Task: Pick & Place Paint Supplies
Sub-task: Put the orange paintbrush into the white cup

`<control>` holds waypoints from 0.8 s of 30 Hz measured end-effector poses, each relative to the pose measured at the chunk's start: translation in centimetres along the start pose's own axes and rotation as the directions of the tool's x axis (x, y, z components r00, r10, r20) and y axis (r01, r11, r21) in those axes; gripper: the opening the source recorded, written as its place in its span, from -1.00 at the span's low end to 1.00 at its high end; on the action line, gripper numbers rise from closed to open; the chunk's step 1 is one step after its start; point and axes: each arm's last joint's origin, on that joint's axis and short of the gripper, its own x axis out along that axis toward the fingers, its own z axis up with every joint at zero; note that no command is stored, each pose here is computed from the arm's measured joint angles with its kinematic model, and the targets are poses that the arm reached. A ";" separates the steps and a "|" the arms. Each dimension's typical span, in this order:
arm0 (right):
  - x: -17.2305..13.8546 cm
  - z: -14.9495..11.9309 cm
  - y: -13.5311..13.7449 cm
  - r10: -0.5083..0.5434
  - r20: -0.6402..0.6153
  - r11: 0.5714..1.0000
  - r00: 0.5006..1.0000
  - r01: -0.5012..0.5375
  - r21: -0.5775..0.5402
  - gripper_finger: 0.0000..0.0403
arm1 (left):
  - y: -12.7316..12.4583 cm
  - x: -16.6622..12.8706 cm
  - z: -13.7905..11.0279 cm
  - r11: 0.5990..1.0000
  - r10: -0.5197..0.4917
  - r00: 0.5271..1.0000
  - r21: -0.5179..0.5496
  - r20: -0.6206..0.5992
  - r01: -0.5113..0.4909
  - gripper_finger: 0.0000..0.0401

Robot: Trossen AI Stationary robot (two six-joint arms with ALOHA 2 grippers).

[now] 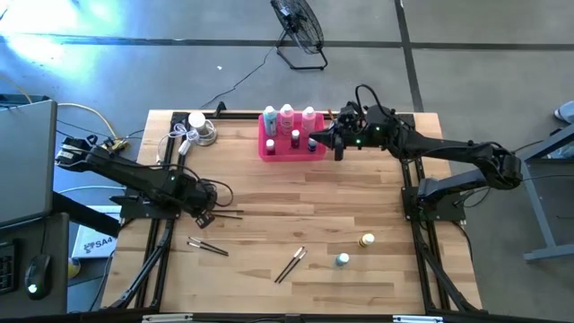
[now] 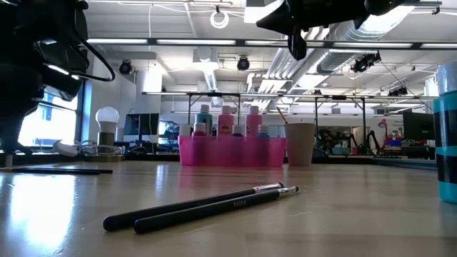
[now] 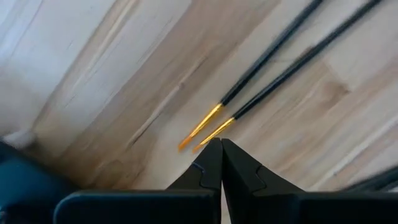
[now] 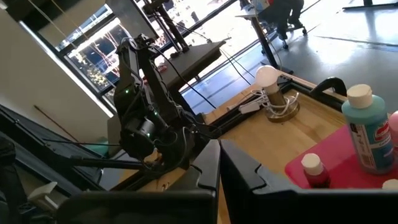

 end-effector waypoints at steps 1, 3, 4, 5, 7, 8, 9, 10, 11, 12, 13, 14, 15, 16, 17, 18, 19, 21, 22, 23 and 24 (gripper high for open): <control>0.0 0.0 0.0 -0.002 -0.004 1.000 1.000 0.002 0.002 -0.98 | 0.0 0.0 0.0 1.000 0.000 1.000 -0.014 0.000 0.000 -1.00; 0.0 -0.1 -0.1 -0.005 -0.009 1.000 1.000 0.005 0.004 -0.98 | 0.0 0.2 0.0 0.999 -0.004 1.000 -0.035 0.005 0.004 -1.00; 0.0 -0.1 -0.1 -0.005 -0.009 1.000 1.000 0.005 0.004 -0.98 | 0.0 0.2 0.0 0.999 -0.001 1.000 -0.047 0.012 0.001 -1.00; 0.0 -0.1 -0.1 -0.005 -0.009 1.000 1.000 0.005 0.004 -0.98 | 0.0 0.2 0.1 0.998 0.005 1.000 -0.063 0.023 -0.003 -1.00; 0.0 -0.1 -0.1 -0.005 -0.009 1.000 1.000 0.005 0.004 -0.98 | 0.0 0.2 0.1 0.996 0.009 0.999 -0.087 0.033 -0.006 -1.00; 0.0 -0.1 -0.1 -0.005 -0.009 1.000 1.000 0.005 0.005 -0.98 | 0.0 0.2 0.1 0.995 0.009 0.999 -0.096 0.033 -0.006 -1.00; 0.0 -0.1 -0.1 -0.005 -0.009 1.000 1.000 0.005 0.003 -0.98 | 0.0 0.2 0.1 0.995 0.010 0.999 -0.098 0.033 -0.006 -1.00; 0.0 -0.1 -0.1 -0.005 -0.009 1.000 1.000 0.005 -0.003 -0.98 | 0.0 0.2 0.1 0.995 0.009 0.999 -0.100 0.033 -0.006 -1.00; 0.0 -0.1 -0.1 -0.005 -0.009 1.000 1.000 0.005 -0.011 -0.98 | 0.0 0.2 0.1 0.995 0.009 0.999 -0.101 0.033 -0.006 -1.00; 0.0 -0.1 -0.1 -0.005 -0.009 1.000 1.000 0.005 -0.017 -0.98 | 0.0 0.2 0.1 0.994 0.009 0.999 -0.105 0.033 -0.005 -1.00; 0.0 -0.1 -0.1 -0.005 -0.009 1.000 1.000 0.005 -0.019 -0.98 | 0.0 0.2 0.1 0.994 0.009 0.999 -0.110 0.034 -0.005 -1.00; 0.0 -0.1 -0.1 -0.005 -0.009 1.000 1.000 0.005 -0.020 -0.98 | 0.0 0.2 0.1 0.993 0.008 0.999 -0.118 0.034 -0.004 -1.00; 0.0 -0.1 -0.1 -0.005 -0.009 1.000 1.000 0.005 -0.021 -0.98 | 0.0 0.2 0.1 0.992 0.007 0.999 -0.123 0.034 -0.003 -1.00; 0.0 -0.1 -0.1 -0.005 -0.009 1.000 1.000 0.005 -0.020 -0.98 | 0.0 0.2 0.1 0.992 0.003 1.000 -0.123 0.029 0.000 -1.00; 0.0 -0.1 -0.1 -0.005 -0.009 1.000 1.000 0.005 -0.021 -0.98 | 0.0 0.2 0.1 0.992 0.000 1.000 -0.125 0.026 0.004 -1.00; 0.0 -0.1 -0.1 -0.005 -0.009 1.000 1.000 0.005 -0.021 -0.98 | 0.0 0.2 0.1 0.992 -0.003 1.000 -0.127 0.026 0.006 -1.00; 0.0 -0.1 -0.1 -0.005 -0.009 1.000 1.000 0.005 -0.021 -0.98 | -0.1 0.2 0.1 0.991 -0.005 1.000 -0.130 0.027 0.008 -1.00; 0.0 -0.1 -0.1 -0.005 -0.009 1.000 1.000 0.005 -0.021 -0.98 | -0.2 0.3 0.2 0.991 -0.010 0.999 -0.131 0.031 0.014 -1.00; 0.0 -0.1 -0.1 -0.005 -0.009 1.000 1.000 0.005 -0.021 -0.98 | -0.4 0.3 0.3 0.991 -0.019 0.999 -0.131 0.037 0.023 -1.00; 0.0 -0.1 -0.1 -0.005 -0.009 1.000 1.000 0.005 -0.021 -0.98 | -0.5 0.4 0.4 0.991 -0.026 0.999 -0.130 0.042 0.031 -1.00; 0.0 -0.1 -0.1 -0.005 -0.009 1.000 1.000 0.005 -0.021 -0.98 | -0.7 0.6 0.5 0.991 -0.030 0.998 -0.129 0.046 0.036 -1.00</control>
